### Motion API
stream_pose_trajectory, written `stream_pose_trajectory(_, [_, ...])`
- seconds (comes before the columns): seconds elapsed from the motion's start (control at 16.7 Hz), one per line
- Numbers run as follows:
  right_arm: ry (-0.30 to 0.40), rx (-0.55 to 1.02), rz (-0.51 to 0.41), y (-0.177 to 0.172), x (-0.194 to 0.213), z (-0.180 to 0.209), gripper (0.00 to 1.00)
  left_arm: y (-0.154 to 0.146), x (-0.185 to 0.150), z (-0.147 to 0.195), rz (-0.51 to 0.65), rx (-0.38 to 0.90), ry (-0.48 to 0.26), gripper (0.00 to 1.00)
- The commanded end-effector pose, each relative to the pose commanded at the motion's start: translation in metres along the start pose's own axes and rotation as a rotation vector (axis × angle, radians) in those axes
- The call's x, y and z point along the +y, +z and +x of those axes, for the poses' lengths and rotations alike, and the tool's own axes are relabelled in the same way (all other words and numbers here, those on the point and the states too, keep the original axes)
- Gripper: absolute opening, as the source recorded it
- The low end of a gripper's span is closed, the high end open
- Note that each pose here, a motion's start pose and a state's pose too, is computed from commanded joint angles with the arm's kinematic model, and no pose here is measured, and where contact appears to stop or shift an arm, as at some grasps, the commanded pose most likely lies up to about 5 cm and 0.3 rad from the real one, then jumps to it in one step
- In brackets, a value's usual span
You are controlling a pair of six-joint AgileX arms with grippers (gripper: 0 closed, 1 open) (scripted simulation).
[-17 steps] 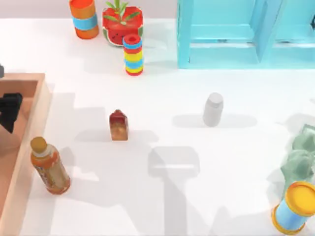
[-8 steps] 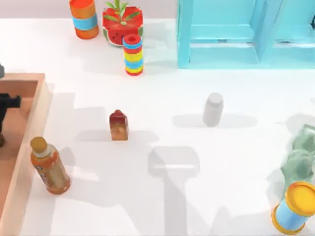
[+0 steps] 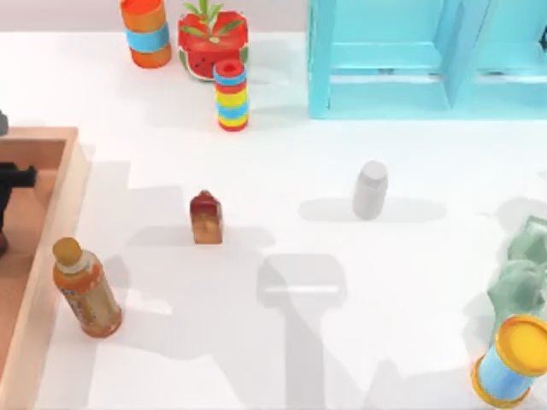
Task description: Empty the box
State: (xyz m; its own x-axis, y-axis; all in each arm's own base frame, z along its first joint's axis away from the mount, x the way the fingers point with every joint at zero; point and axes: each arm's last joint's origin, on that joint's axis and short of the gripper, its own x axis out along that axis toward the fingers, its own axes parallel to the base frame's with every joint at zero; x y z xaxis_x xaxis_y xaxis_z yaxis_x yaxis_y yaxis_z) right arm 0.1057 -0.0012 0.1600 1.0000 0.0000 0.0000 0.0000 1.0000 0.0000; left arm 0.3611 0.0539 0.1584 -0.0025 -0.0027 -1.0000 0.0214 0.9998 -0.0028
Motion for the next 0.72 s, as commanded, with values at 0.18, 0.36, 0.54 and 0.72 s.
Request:
stream_pose_trajectory(0.18, [0.0,0.0,0.0,0.0,0.0,0.0,1.0,0.0,0.0,0.0,0.0,0.0,0.0,0.0])
stream_pose_trajectory(0.36, [0.0,0.0,0.0,0.0,0.0,0.0,1.0,0.0,0.001,-0.001,-0.001,-0.002,0.003,0.0])
stream_pose_trajectory(0.54, [0.0,0.0,0.0,0.0,0.0,0.0,1.0,0.012,0.007,-0.01,-0.012,-0.026,0.067,0.0])
stream_pose_trajectory(0.72, [0.0,0.0,0.0,0.0,0.0,0.0,1.0,0.024,0.01,-0.048,-0.021,-0.068,0.147,0.0])
